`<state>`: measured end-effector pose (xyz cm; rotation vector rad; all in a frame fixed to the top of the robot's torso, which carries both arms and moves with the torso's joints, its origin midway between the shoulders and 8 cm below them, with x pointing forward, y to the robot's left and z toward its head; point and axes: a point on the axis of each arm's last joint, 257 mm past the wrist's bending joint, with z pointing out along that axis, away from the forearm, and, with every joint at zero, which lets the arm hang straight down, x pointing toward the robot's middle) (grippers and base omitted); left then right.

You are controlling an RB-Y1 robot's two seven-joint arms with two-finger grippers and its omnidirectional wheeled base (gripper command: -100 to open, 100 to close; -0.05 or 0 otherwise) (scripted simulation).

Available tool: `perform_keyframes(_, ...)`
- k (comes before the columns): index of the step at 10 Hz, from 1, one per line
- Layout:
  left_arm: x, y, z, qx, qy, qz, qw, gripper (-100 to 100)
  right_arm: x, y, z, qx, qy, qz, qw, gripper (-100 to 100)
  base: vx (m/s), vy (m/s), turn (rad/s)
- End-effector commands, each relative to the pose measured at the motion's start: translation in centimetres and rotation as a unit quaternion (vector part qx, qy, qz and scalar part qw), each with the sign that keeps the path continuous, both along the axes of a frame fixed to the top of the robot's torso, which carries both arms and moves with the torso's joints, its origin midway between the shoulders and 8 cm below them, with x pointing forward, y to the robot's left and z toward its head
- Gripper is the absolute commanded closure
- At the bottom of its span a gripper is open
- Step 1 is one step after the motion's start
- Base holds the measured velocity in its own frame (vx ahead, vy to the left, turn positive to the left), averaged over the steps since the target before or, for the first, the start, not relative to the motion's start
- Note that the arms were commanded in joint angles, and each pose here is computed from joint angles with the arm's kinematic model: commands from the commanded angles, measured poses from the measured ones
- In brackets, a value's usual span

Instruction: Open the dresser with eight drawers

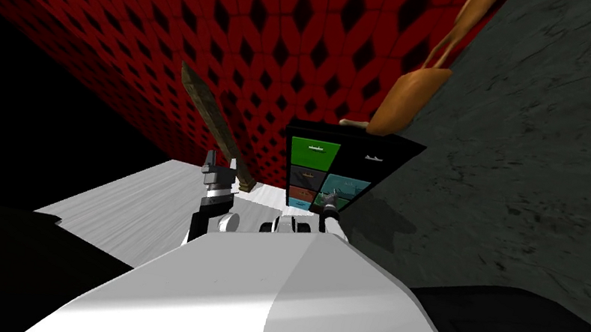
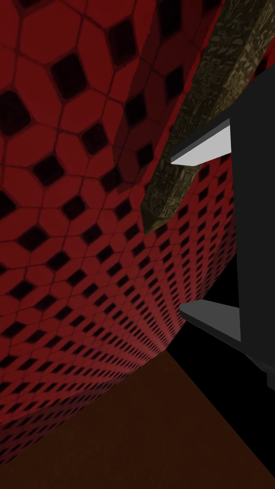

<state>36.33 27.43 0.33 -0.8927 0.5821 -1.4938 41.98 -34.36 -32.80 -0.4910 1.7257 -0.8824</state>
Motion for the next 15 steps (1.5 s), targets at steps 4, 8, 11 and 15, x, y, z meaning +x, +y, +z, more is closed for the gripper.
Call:
perform_keyframes(4, 0.0, 0.0, 0.0, 0.000, 0.000, 0.000, 1.0000, 0, 0.0, -0.7, 0.6, -0.113, 0.000, -0.007, 0.9936, -100, 0.031, 0.035, 0.060)
perform_keyframes(8, 0.0, 0.0, 0.0, 0.000, 0.000, 0.000, 1.0000, 0, 0.1, -0.6, 1.5, -0.187, -0.007, -0.002, 0.9823, -100, 0.017, 0.028, 0.058)
perform_keyframes(11, 0.0, 0.0, 0.0, 0.000, 0.000, 0.000, 1.0000, 0, 0.3, -0.2, 2.2, -0.228, -0.013, 0.005, 0.9735, -100, 0.013, 0.028, 0.051)
perform_keyframes(15, 0.0, 0.0, 0.0, 0.000, 0.000, 0.000, 1.0000, 0, 0.4, 0.2, 3.2, -0.302, -0.026, 0.012, 0.9529, -100, 0.009, 0.028, 0.070)
